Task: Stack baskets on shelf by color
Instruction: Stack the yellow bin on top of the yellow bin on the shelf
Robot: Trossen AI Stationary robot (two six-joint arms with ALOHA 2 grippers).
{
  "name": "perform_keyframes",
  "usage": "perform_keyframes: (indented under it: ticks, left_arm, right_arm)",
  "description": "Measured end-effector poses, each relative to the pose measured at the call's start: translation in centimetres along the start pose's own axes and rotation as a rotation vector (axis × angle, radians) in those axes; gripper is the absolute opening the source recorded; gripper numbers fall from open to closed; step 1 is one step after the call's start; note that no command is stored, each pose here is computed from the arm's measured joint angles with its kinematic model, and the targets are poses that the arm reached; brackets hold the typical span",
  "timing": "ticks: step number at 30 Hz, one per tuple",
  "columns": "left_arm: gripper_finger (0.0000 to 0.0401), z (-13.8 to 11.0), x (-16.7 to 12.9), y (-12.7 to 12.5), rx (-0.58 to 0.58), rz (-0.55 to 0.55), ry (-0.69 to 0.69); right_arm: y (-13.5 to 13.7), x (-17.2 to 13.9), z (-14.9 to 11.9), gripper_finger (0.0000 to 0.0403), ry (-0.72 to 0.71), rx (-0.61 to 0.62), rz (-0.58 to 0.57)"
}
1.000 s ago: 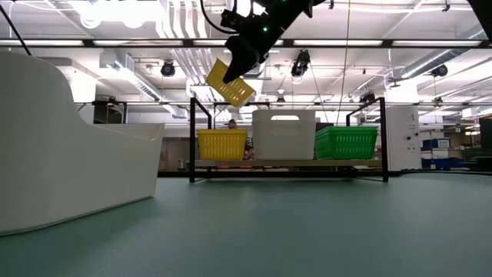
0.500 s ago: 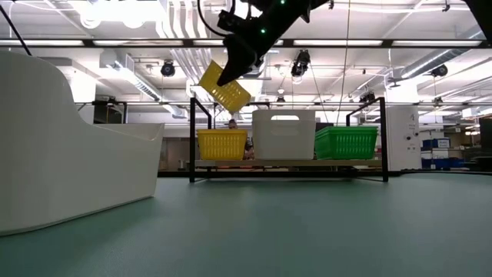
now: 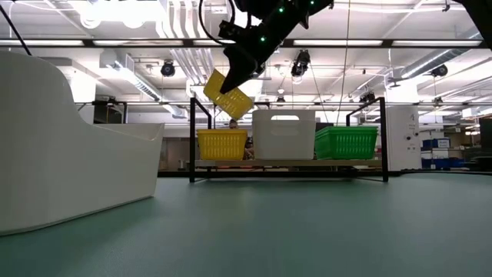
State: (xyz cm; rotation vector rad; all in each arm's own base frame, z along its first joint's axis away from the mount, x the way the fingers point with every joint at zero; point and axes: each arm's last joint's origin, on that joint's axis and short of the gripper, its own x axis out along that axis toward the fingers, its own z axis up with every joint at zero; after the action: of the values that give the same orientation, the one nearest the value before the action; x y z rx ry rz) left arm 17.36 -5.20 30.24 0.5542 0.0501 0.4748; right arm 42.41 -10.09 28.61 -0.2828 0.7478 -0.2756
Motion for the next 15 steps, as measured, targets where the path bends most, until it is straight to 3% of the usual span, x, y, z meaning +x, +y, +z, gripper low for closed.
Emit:
perform_keyframes:
  ticks: [10, 15]
  left_arm:
    - [0.0203, 0.0, 0.0, 0.0, 0.002, 0.0, 0.0]
    - [0.0203, 0.0, 0.0, 0.0, 0.001, 0.0, 0.0]
  right_arm:
    - [0.2, 1.7, -0.8, 0.001, 0.036, 0.005, 0.003]
    - [-0.1, 2.8, -1.6, 0.0033, 0.085, -0.003, -0.046]
